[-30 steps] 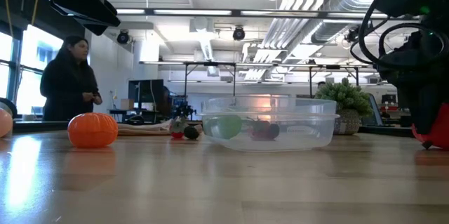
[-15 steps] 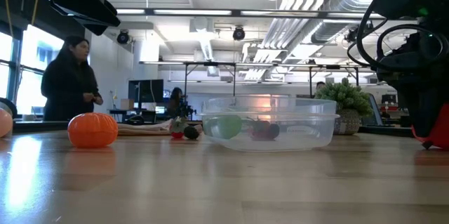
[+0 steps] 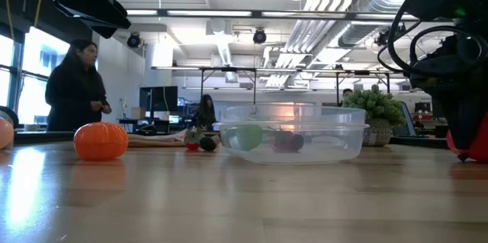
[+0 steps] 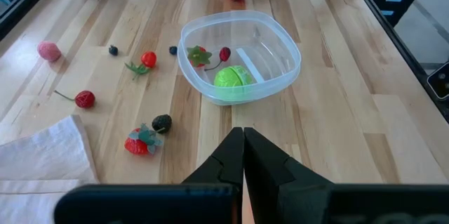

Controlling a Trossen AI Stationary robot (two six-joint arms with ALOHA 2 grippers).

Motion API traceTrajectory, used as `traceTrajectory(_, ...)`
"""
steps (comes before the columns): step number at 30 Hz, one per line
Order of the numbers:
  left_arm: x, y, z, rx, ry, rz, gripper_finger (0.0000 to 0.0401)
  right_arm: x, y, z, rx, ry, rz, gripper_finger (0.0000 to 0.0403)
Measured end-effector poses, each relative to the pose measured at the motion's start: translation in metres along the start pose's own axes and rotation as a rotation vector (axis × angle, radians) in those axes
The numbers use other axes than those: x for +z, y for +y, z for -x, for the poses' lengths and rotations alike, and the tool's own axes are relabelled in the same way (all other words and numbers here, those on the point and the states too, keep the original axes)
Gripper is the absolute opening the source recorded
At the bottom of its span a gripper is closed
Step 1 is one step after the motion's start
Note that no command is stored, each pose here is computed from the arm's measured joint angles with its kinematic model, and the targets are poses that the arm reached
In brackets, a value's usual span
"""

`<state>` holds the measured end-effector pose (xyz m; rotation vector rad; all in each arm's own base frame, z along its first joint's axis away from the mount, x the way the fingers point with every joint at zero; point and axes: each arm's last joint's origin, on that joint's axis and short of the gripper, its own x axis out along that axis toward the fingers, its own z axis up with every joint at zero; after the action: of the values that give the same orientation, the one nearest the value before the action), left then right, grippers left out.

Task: Pick and placing Produce into tupperware
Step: Put the red apple into the transparent bin

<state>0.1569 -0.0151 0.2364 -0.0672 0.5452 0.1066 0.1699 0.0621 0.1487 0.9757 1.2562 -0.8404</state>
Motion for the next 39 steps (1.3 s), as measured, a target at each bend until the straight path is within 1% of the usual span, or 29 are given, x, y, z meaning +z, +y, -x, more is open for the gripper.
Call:
traceTrajectory(12,0.0,0.0,0.0,0.0,0.0,0.0,0.0001,0.001,0.001,0.0,0.011,-0.017,0.0,0.0267)
traceTrajectory(15,0.0,0.0,0.0,0.0,0.0,0.0,0.0001,0.001,0.002,0.0,0.016,-0.018,0.025,0.0267)
traceTrajectory(19,0.0,0.0,0.0,0.0,0.0,0.0,0.0001,0.001,0.008,0.002,0.078,-0.024,0.088,0.0267)
traceTrajectory(21,0.0,0.0,0.0,0.0,0.0,0.0,0.0001,0.001,0.016,0.006,0.129,-0.034,0.13,0.0267)
traceTrajectory(24,0.0,0.0,0.0,0.0,0.0,0.0,0.0001,0.003,0.031,0.02,0.202,-0.071,0.201,0.0266)
traceTrajectory(27,0.0,0.0,0.0,0.0,0.0,0.0,0.0001,0.006,0.049,0.042,0.277,-0.141,0.275,0.0266)
traceTrajectory(35,0.0,0.0,0.0,0.0,0.0,0.0,0.0001,0.015,0.097,0.119,0.527,-0.451,0.544,0.0267)
traceTrajectory(37,0.0,0.0,0.0,0.0,0.0,0.0,0.0001,0.018,0.106,0.13,0.56,-0.489,0.573,0.0268)
traceTrajectory(39,0.0,0.0,0.0,0.0,0.0,0.0,0.0001,0.021,0.113,0.132,0.551,-0.493,0.596,0.0269)
